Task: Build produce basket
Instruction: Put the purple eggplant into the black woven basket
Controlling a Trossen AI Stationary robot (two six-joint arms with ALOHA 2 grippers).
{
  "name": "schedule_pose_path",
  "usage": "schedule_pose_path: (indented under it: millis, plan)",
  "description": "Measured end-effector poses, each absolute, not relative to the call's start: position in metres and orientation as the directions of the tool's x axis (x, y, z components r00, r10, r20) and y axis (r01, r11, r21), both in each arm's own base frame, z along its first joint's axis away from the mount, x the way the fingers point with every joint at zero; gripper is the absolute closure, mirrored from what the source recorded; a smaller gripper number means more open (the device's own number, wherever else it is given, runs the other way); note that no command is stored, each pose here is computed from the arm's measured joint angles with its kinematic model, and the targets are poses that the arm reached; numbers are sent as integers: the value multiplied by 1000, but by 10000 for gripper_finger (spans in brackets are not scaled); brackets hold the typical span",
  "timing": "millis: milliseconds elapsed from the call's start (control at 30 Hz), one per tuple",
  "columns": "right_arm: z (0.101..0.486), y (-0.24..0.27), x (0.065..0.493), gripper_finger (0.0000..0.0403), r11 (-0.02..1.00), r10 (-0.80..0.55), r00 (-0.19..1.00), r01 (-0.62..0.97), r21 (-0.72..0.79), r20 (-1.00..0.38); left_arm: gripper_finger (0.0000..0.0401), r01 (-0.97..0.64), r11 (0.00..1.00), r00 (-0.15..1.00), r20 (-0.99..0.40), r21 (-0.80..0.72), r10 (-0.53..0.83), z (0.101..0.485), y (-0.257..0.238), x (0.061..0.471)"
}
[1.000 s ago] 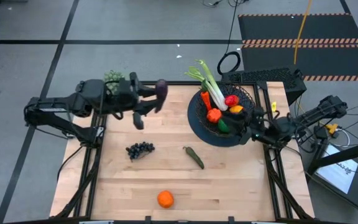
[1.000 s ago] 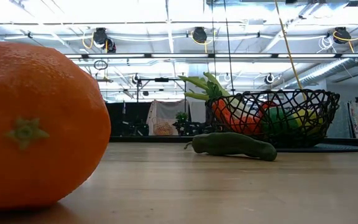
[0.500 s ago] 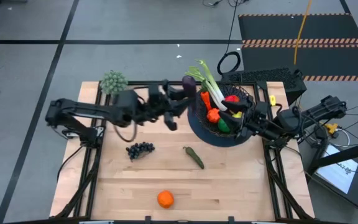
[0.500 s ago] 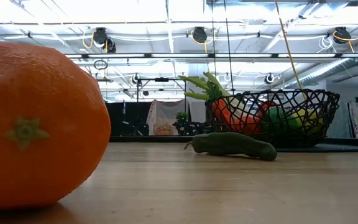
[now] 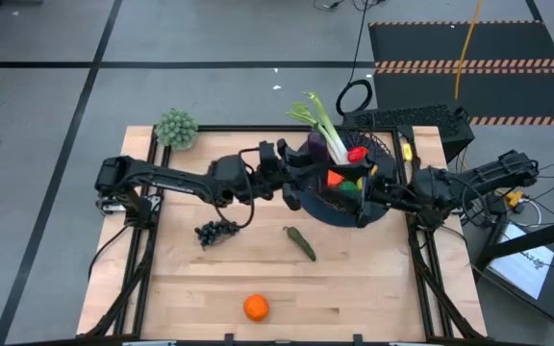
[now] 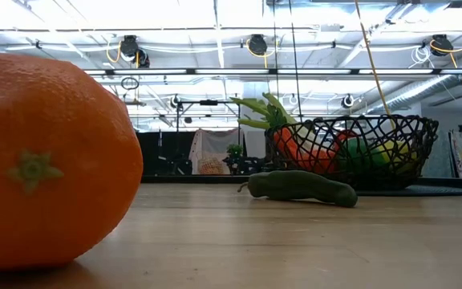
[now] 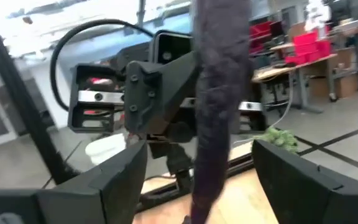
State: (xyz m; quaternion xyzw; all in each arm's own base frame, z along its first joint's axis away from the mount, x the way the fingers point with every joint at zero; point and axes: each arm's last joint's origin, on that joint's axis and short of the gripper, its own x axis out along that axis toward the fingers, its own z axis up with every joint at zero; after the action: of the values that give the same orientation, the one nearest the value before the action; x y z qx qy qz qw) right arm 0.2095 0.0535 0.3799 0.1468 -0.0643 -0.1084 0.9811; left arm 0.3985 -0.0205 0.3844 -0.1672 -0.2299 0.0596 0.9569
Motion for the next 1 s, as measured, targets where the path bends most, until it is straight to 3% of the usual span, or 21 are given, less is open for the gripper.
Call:
schedule_pose_path:
  millis: [233,633,767,1000]
  plan:
    - [373,44,220,174,943,-210,976,186,275,58,254,-28,932,891,413,-360,187,374,-23,406]
    - [376,41,217,323,946,-192,979,166,279,70,244,-22,917,906,379,-399,187,374,-26,405]
    - [377,40,210,338,945,-172,983,148,291,61,203,-70,914,954,241,-399,178,385,-25,389]
    - [373,34,190,326,946,-179,983,185,267,-47,130,-172,904,983,-16,-392,181,411,-20,332]
